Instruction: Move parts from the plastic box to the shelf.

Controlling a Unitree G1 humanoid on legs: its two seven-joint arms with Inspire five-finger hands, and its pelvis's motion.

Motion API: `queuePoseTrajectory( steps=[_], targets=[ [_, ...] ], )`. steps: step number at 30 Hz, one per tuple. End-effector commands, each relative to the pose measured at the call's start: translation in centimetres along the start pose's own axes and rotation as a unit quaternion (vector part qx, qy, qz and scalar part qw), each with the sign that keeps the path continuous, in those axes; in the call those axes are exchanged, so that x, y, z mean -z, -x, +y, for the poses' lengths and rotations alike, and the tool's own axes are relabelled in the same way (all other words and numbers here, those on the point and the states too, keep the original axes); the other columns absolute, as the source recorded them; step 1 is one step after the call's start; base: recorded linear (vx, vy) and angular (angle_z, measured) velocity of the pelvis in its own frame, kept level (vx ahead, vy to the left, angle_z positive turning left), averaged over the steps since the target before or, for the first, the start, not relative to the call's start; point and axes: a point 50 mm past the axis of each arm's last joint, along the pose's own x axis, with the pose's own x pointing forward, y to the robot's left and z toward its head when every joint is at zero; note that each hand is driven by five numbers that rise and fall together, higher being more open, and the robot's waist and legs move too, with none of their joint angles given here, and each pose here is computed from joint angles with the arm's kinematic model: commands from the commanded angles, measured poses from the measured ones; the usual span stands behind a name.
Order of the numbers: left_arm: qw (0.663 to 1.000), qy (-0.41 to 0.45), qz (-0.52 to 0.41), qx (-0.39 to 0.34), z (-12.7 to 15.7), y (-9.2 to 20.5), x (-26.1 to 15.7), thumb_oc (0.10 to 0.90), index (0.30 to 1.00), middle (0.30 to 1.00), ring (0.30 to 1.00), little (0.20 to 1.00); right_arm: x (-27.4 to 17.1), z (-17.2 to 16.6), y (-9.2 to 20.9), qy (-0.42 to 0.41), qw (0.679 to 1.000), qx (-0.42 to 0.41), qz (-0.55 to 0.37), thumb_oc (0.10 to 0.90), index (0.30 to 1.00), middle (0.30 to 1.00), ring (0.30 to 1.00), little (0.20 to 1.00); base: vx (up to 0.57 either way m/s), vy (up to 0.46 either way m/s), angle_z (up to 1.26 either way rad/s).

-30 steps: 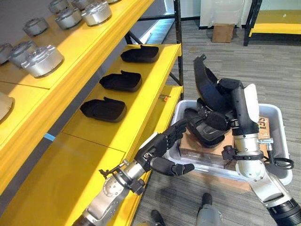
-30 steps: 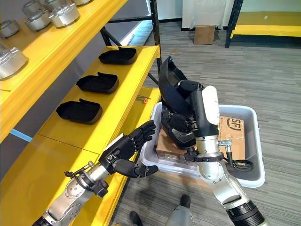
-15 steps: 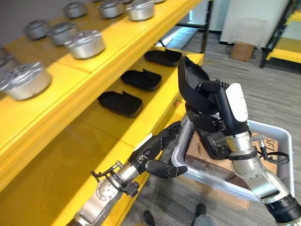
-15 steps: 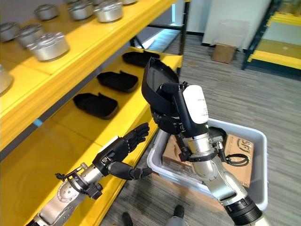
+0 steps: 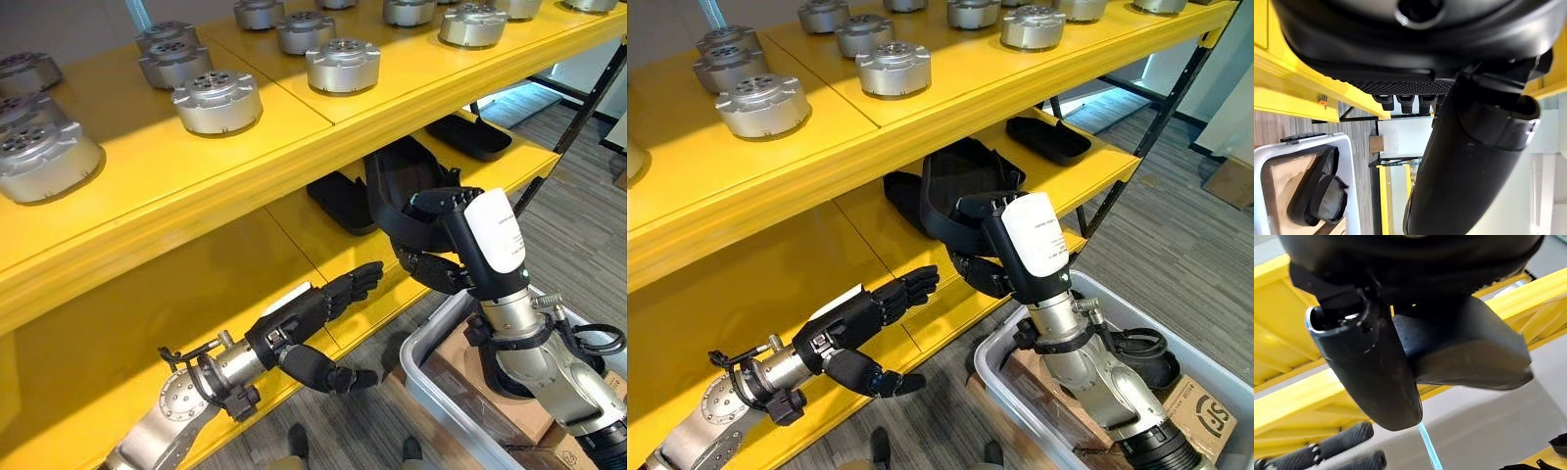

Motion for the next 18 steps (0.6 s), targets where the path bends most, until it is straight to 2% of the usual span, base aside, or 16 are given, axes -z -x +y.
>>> queuePoseTrajectory(
  steps=[1, 10, 18],
  targets=[
    [0.993, -0.032, -0.109, -0.013, 0.8, -0.4, -3.9, 0.900, 1.000, 1.000, 1.000, 1.000, -4.4, -4.4, -5.1, 0.034, 0.973, 0.127, -0.189, 0.400, 0.300, 0.300, 0.300, 0.300, -0.06, -0.136, 0.28],
    [0.993, -0.023, -0.109, -0.036, 1.2, 0.4, -3.5, 0.900, 1.000, 1.000, 1.000, 1.000, -4.9, -4.5, -6.4, 0.117, 0.959, 0.084, -0.243, 0.400, 0.300, 0.300, 0.300, 0.300, -0.07, -0.119, 0.20],
    [0.994, -0.006, -0.096, -0.048, 1.1, 1.1, -2.1, 0.900, 1.000, 1.000, 1.000, 1.000, -5.7, -4.1, -7.3, 0.132, 0.950, 0.019, -0.284, 0.400, 0.300, 0.300, 0.300, 0.300, -0.01, -0.047, 0.18]
  ],
)
